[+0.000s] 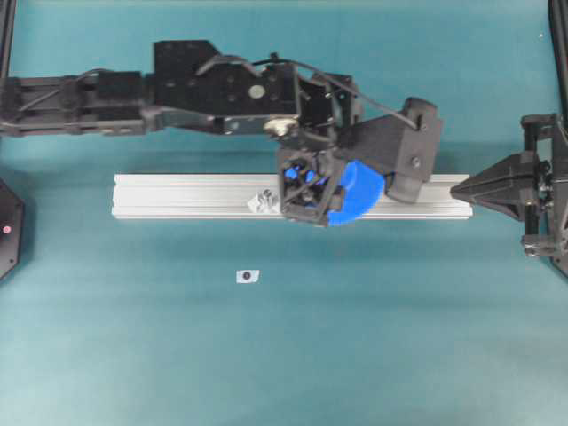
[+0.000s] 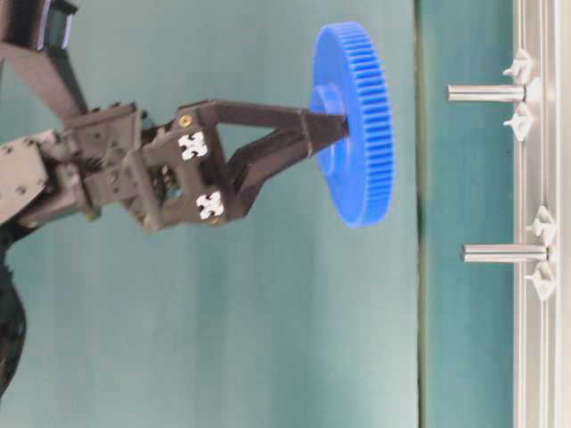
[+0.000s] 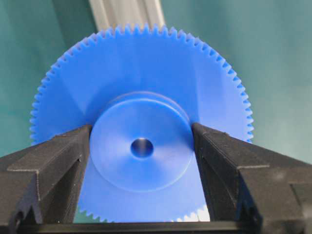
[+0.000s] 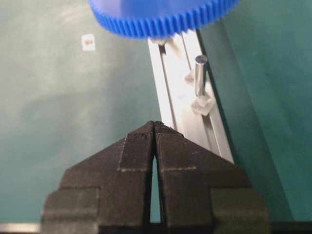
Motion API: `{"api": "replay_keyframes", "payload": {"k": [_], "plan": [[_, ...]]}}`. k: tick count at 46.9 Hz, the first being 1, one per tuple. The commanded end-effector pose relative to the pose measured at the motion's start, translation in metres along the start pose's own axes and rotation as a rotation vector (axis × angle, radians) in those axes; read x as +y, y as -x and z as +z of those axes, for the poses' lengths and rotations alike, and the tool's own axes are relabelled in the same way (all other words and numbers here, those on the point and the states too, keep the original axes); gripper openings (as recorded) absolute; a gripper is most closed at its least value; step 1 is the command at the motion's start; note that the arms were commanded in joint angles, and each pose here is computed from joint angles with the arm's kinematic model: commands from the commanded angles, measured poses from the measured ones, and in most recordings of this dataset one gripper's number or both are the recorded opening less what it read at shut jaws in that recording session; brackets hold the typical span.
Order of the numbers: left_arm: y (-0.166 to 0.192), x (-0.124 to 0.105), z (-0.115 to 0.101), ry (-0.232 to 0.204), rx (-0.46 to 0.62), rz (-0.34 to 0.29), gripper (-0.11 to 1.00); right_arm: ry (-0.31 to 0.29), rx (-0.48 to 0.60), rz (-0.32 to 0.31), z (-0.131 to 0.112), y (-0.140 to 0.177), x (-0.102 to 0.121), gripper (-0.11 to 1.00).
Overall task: Find the location of the shaft and insert the large gear.
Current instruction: 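Carry the gear with the left gripper over the right shaft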
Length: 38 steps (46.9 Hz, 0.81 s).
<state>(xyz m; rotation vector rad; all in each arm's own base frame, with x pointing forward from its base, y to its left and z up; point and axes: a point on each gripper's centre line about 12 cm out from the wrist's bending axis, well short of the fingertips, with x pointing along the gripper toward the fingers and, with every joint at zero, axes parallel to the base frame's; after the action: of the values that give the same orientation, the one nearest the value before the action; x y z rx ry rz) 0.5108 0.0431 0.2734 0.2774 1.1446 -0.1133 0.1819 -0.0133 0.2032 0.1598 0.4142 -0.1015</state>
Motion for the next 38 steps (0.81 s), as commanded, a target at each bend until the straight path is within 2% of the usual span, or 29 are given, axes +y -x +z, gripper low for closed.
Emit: {"api": "replay_keyframes", "payload": {"k": [1, 4, 14, 29, 38], "plan": [[0.023, 0.01, 0.012, 0.0, -0.065, 0.033, 0.71, -0.01, -0.017, 0.0, 0.004, 0.001, 0.0, 0.01], [0.019, 0.015, 0.012, 0.002, -0.062, 0.036, 0.71, -0.009, -0.022, 0.0, 0.004, 0.002, 0.0, 0.01], [0.002, 0.019, 0.014, -0.031, -0.022, 0.026, 0.71, -0.01, -0.022, 0.0, 0.003, 0.003, 0.0, 0.01], [-0.012, 0.026, 0.026, -0.029, -0.023, 0.027, 0.71, -0.011, -0.022, -0.001, 0.003, 0.003, 0.0, 0.01], [-0.023, 0.026, 0.024, -0.023, 0.001, 0.018, 0.71, -0.011, -0.023, -0.001, 0.004, 0.003, 0.0, 0.01]]}}
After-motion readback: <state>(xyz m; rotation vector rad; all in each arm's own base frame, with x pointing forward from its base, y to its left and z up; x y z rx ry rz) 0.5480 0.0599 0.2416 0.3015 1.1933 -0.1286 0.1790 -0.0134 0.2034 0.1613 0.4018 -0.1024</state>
